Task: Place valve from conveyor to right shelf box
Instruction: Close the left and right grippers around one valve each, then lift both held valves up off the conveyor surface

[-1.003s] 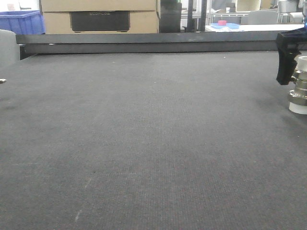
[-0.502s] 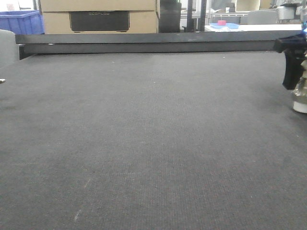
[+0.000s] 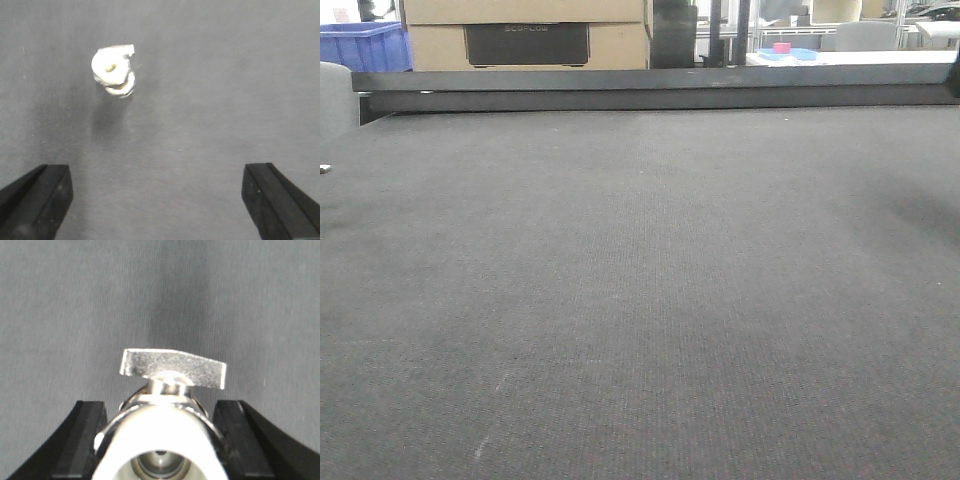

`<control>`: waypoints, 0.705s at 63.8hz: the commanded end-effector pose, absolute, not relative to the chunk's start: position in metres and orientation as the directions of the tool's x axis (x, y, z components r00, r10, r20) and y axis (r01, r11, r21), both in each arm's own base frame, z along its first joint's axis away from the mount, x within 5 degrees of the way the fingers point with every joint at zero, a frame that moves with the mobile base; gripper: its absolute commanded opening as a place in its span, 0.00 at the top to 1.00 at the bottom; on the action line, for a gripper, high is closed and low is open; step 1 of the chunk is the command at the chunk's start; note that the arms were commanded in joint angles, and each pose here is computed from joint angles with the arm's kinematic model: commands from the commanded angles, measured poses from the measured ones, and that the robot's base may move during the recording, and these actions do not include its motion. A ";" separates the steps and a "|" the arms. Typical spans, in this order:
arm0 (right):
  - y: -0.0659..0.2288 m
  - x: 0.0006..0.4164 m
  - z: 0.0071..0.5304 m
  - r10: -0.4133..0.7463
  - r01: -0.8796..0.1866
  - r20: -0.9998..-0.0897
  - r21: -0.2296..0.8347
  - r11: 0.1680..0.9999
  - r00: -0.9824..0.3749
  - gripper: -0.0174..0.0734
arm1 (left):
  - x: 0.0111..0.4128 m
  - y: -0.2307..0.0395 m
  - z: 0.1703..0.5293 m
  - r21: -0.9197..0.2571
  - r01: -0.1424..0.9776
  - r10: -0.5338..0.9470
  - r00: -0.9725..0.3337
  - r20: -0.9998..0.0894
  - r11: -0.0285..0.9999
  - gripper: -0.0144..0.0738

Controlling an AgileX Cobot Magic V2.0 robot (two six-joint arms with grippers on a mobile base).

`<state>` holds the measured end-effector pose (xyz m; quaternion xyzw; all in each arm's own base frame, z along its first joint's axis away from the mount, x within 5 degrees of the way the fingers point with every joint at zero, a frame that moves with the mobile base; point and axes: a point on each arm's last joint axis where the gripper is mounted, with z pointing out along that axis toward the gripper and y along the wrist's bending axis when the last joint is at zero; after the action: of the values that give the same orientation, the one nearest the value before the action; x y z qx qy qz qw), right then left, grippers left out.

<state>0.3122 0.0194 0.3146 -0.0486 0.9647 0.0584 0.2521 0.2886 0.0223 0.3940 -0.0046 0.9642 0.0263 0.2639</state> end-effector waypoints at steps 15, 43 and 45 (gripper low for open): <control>0.019 0.293 0.336 -0.050 -0.125 -0.596 0.085 0.989 -0.802 0.98 | 0.366 0.057 0.357 0.063 0.011 0.036 -0.907 -0.420 0.998 0.17; 0.019 0.292 0.336 -0.048 -0.125 -0.596 0.087 0.988 -0.802 0.98 | 0.422 0.062 0.269 -0.005 0.013 0.012 -0.963 -0.269 1.000 0.17; 0.019 0.292 0.336 -0.048 -0.125 -0.596 0.087 0.988 -0.802 0.98 | 0.424 0.063 0.266 -0.005 0.013 0.011 -0.962 -0.272 1.000 0.17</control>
<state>0.2925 0.0197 0.3276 -0.0461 0.9566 0.0631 0.2807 0.4176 0.0626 0.2685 0.0074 0.9924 0.0009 0.1230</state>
